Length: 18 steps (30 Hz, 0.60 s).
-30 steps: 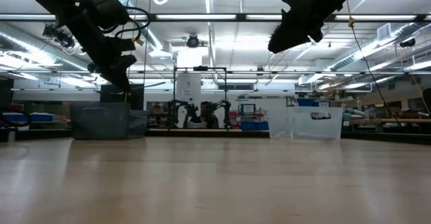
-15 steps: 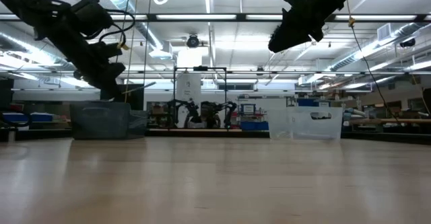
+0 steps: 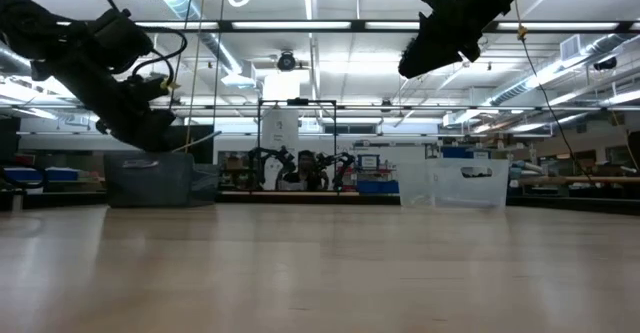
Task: Sort silverware by color (type)
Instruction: Put the blue spoon into the black bin
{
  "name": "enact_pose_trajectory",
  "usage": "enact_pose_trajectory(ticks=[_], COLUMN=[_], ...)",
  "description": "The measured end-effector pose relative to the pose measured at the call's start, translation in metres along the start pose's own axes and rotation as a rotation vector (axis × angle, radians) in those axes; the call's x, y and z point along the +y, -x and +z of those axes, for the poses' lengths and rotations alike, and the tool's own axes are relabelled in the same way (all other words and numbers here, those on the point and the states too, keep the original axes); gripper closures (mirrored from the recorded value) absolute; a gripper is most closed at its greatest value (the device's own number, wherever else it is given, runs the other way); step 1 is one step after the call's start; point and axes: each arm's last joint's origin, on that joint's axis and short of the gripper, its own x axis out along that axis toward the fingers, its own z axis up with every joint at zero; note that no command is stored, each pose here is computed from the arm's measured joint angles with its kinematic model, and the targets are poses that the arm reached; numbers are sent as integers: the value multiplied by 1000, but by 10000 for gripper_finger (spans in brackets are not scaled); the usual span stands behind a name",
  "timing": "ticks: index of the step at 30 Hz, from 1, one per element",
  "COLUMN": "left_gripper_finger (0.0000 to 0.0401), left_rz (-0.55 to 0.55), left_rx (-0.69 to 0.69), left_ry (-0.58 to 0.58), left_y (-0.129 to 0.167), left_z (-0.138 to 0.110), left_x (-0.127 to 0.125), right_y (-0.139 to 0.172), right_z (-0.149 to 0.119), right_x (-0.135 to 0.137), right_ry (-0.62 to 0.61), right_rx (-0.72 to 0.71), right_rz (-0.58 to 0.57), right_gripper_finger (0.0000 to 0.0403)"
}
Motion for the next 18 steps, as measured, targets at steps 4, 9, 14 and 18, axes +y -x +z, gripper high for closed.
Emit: enact_pose_trajectory(ticks=[4,9,14,18], left_gripper_finger=[384,384,382,382], left_rz=[5,6,10,14], left_rx=[21,31,70,105], left_ry=[-5,31,58,48], left_y=[-1,-1,-1,0], left_z=[-5,-6,-10,-13], left_x=[0,0,0,1], right_y=[0,0,0,0], right_z=[0,0,0,0], right_x=[0,0,0,0], right_ry=[0,0,0,-2], right_rx=[0,0,0,-2], right_rz=[0,0,0,1], right_gripper_finger=[289,289,289,289])
